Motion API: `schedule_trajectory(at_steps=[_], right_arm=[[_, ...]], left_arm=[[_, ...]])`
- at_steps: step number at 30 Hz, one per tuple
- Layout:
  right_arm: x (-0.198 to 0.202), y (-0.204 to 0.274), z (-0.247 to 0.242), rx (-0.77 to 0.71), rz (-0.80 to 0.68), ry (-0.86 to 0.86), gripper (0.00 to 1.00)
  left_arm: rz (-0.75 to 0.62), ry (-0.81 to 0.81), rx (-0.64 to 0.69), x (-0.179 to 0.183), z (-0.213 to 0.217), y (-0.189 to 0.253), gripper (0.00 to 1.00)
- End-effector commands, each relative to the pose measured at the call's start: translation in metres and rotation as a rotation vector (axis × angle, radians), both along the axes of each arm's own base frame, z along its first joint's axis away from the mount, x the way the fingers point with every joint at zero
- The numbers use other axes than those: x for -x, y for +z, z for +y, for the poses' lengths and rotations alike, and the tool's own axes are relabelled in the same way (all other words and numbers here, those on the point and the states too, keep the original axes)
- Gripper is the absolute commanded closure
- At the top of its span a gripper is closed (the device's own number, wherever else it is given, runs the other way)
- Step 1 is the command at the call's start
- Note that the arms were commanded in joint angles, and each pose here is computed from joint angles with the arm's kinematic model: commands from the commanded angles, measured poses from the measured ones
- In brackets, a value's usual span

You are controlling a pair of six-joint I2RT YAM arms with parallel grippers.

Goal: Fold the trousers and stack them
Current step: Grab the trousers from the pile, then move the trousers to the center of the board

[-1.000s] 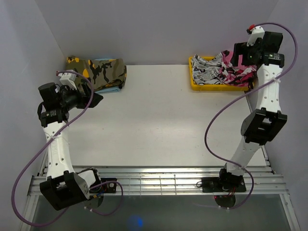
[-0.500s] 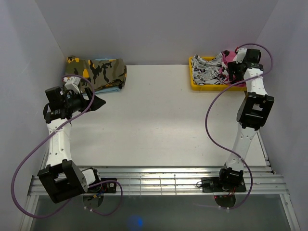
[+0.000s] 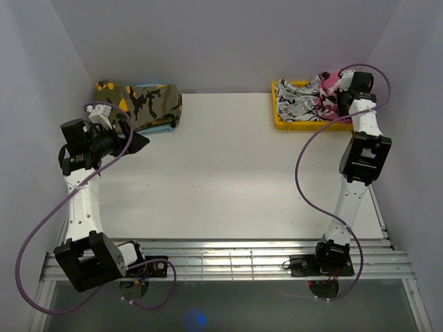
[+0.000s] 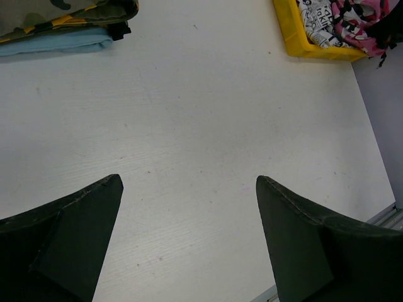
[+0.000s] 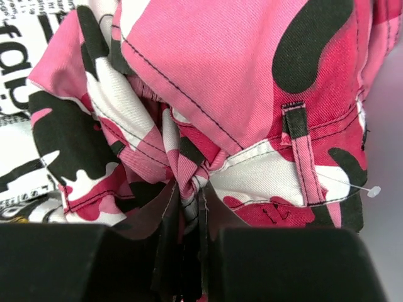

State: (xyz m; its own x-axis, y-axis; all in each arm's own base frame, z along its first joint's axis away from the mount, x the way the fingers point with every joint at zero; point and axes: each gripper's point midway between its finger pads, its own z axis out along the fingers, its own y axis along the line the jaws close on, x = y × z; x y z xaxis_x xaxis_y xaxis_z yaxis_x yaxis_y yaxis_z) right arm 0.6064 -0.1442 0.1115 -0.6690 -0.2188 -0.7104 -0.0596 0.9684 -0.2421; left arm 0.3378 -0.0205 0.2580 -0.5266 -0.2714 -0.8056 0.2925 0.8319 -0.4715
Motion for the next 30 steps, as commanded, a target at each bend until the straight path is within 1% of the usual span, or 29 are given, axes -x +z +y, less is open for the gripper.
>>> schedule_trajectory(at_steps=[1, 2, 5, 6, 8, 9, 11, 12, 14, 15, 17, 18, 19, 20, 21, 22, 23, 24, 26, 27, 29, 30], right_arm=[[-0.011, 0.09, 0.007, -0.026, -0.183, 0.033, 0.92], [-0.008, 0.129, 0.014, -0.034, -0.263, 0.057, 0.92], [0.002, 0.19, 0.027, -0.065, -0.393, 0.091, 0.92], [0.013, 0.232, 0.038, -0.071, -0.481, 0.132, 0.92], [0.027, 0.274, 0.05, -0.085, -0.575, 0.172, 0.92], [0.044, 0.312, 0.063, -0.11, -0.65, 0.207, 0.92], [0.062, 0.35, 0.078, -0.133, -0.733, 0.256, 0.92], [0.084, 0.381, 0.094, -0.171, -0.791, 0.309, 0.92], [0.107, 0.411, 0.113, -0.206, -0.849, 0.384, 0.92], [0.13, 0.432, 0.132, -0.228, -0.882, 0.466, 0.92], [0.153, 0.448, 0.148, -0.289, -0.898, 0.522, 0.92], [0.175, 0.462, 0.163, -0.314, -0.913, 0.585, 0.92], [0.187, 0.465, 0.172, -0.371, -0.904, 0.606, 0.92], [0.192, 0.457, 0.179, -0.425, -0.872, 0.62, 0.92], [0.215, 0.46, 0.194, -0.468, -0.854, 0.689, 0.92], [0.227, 0.454, 0.205, -0.555, -0.811, 0.713, 0.92], [0.224, 0.427, 0.211, -0.63, -0.735, 0.711, 0.92], [0.242, 0.422, 0.221, -0.675, -0.706, 0.737, 0.92], [0.25, 0.394, 0.235, -0.772, -0.624, 0.722, 0.92], [0.252, 0.359, 0.238, -0.811, -0.564, 0.683, 0.92], [0.258, 0.315, 0.254, -0.868, -0.46, 0.678, 0.92], [0.269, 0.264, 0.274, -0.923, -0.295, 0.685, 0.88]], left_arm=[[-0.051, 0.014, -0.002, 0.0, 0.0, 0.024, 0.02], [-0.059, 0.015, -0.003, 0.0, 0.0, 0.027, 0.02], [-0.066, 0.033, 0.001, 0.0, 0.001, 0.031, 0.02], [-0.071, 0.037, 0.0, 0.0, 0.002, 0.032, 0.02], [-0.098, 0.041, -0.007, 0.001, 0.002, 0.041, 0.02], [-0.106, 0.043, -0.008, 0.001, 0.002, 0.043, 0.02], [-0.137, 0.052, -0.028, 0.003, 0.003, 0.053, 0.02], [-0.145, 0.061, -0.033, 0.003, 0.004, 0.055, 0.02], [-0.178, 0.074, -0.055, 0.005, 0.006, 0.067, 0.02], [-0.189, 0.081, -0.066, 0.005, 0.007, 0.07, 0.02], [-0.21, 0.077, -0.079, 0.007, 0.007, 0.082, 0.02], [-0.212, 0.075, -0.084, 0.007, 0.007, 0.085, 0.02], [-0.211, 0.067, -0.092, 0.008, 0.006, 0.086, 0.02], [-0.23, 0.054, -0.099, 0.009, 0.004, 0.094, 0.02], [-0.238, 0.05, -0.108, 0.011, 0.004, 0.097, 0.02], [-0.248, 0.04, -0.125, 0.013, 0.003, 0.098, 0.02], [-0.263, 0.004, -0.128, 0.017, -0.002, 0.1, 0.02], [-0.279, -0.022, -0.136, 0.021, -0.005, 0.102, 0.02], [-0.301, -0.094, -0.167, 0.027, -0.012, 0.1, 0.02], [-0.302, -0.142, -0.167, 0.034, -0.018, 0.1, 0.02], [-0.308, -0.199, -0.209, 0.036, -0.021, 0.093, 0.02], [-0.277, -0.237, -0.195, 0.043, -0.025, 0.087, 0.02]])
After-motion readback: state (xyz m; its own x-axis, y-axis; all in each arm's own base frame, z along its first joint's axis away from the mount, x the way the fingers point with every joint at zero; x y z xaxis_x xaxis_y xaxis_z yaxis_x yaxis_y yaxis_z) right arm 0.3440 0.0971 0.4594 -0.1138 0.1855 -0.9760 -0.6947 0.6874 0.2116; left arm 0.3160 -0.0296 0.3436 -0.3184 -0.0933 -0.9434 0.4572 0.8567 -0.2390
